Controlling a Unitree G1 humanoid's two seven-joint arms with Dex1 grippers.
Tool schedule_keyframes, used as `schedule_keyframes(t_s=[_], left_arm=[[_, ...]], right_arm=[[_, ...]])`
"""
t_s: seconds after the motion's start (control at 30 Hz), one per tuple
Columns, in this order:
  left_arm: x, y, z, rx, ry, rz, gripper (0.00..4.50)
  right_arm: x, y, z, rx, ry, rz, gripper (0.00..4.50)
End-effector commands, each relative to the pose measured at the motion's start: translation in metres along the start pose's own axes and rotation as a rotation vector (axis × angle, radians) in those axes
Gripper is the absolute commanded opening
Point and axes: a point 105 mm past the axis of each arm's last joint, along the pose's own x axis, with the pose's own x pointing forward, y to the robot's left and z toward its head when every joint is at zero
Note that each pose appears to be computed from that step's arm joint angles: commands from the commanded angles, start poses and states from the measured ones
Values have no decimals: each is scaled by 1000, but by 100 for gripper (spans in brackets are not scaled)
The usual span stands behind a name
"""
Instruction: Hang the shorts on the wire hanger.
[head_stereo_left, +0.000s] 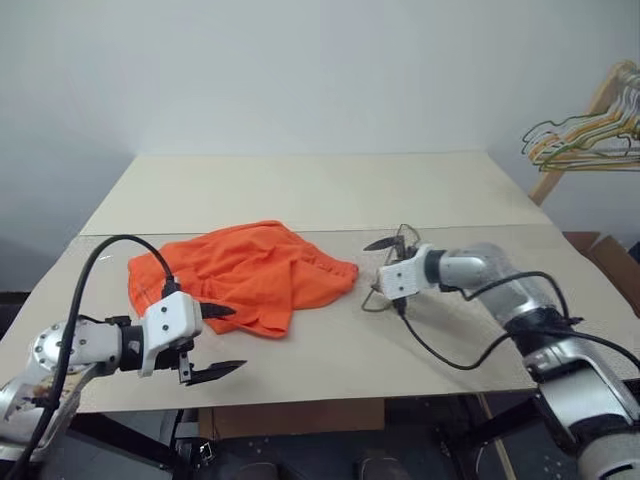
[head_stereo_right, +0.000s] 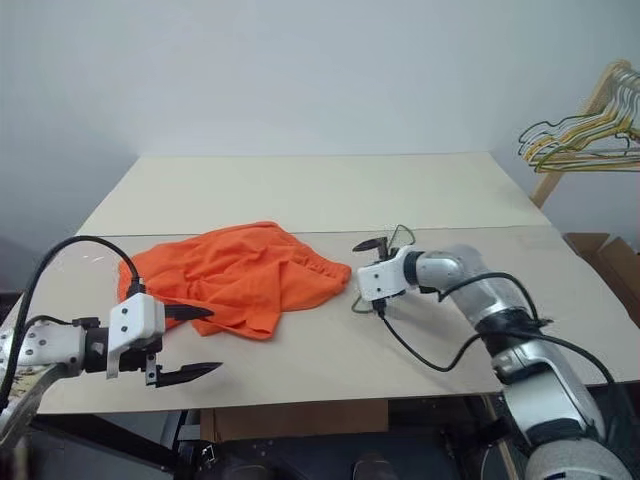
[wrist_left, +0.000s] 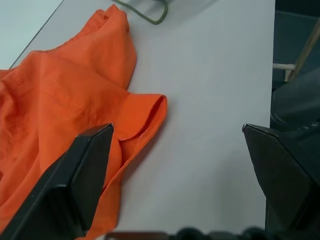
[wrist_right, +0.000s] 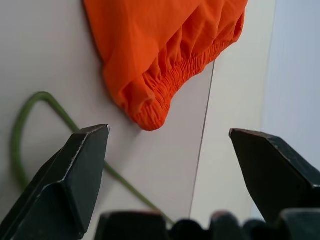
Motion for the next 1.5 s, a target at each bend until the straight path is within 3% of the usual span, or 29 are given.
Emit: schedule_keyframes(t_s=[0.03,0.47,0.57,0.9,0.93,1.2,1.5], left_arm=[[2,-1,9,34,-28,3,450],[4,-9,7,13,-37,40,450],[5,-11,7,15,-36,44,450],[5,-11,3,9,-22,50,450],[5,-10,2,16,-8,53,450],[15,8,-5,145,77,131,450],[29,30,-50,359,362,47,450]], right_arm=[[16,-9,-3,-89,16,-24,446],[59,0,3,-117,26,-20,446],[61,3,6,-125,17,11,387],[64,8,11,-127,-9,44,25],[64,9,11,-117,-15,46,7],[55,13,15,-35,-66,10,7],[42,27,24,-12,-93,1,7]])
